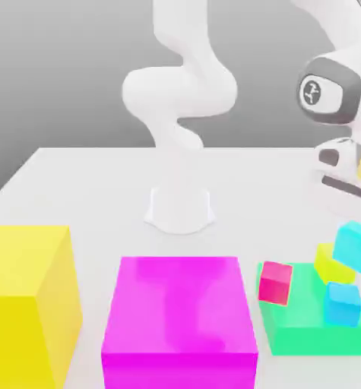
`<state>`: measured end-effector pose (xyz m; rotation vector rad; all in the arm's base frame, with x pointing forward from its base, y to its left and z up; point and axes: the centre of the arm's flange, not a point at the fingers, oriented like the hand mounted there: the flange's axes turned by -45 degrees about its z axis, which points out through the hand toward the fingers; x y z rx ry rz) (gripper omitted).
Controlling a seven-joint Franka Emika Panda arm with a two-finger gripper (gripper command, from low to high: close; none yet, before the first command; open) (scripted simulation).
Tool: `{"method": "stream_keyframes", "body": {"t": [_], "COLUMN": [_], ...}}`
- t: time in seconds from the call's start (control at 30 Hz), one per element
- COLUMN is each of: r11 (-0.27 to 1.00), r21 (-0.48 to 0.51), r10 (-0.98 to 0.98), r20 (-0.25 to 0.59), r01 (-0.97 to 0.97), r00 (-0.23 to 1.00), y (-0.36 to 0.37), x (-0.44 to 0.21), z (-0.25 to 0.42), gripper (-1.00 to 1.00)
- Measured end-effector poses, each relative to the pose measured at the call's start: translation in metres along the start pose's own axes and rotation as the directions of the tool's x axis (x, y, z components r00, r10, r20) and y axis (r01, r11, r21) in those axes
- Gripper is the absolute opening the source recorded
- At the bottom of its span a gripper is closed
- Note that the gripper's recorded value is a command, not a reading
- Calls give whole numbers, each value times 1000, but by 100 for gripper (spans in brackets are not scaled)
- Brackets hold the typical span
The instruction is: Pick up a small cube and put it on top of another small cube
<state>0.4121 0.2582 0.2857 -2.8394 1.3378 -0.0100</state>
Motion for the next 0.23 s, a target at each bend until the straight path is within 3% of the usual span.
{"method": "stream_keyframes", "body": {"t": [0.1,0.13,0.23], "r11": [1000,1000,1000], "r21": [-1,-2,-2], "r10": [-3,-5,-5], "r20": [2,3,3], "r01": [3,5,5], "r00": [1000,1000,1000], "y": [1,1,1], "x": [-2,-3,-3], "z": [26,34,34], "gripper": [-100,100,100]}}
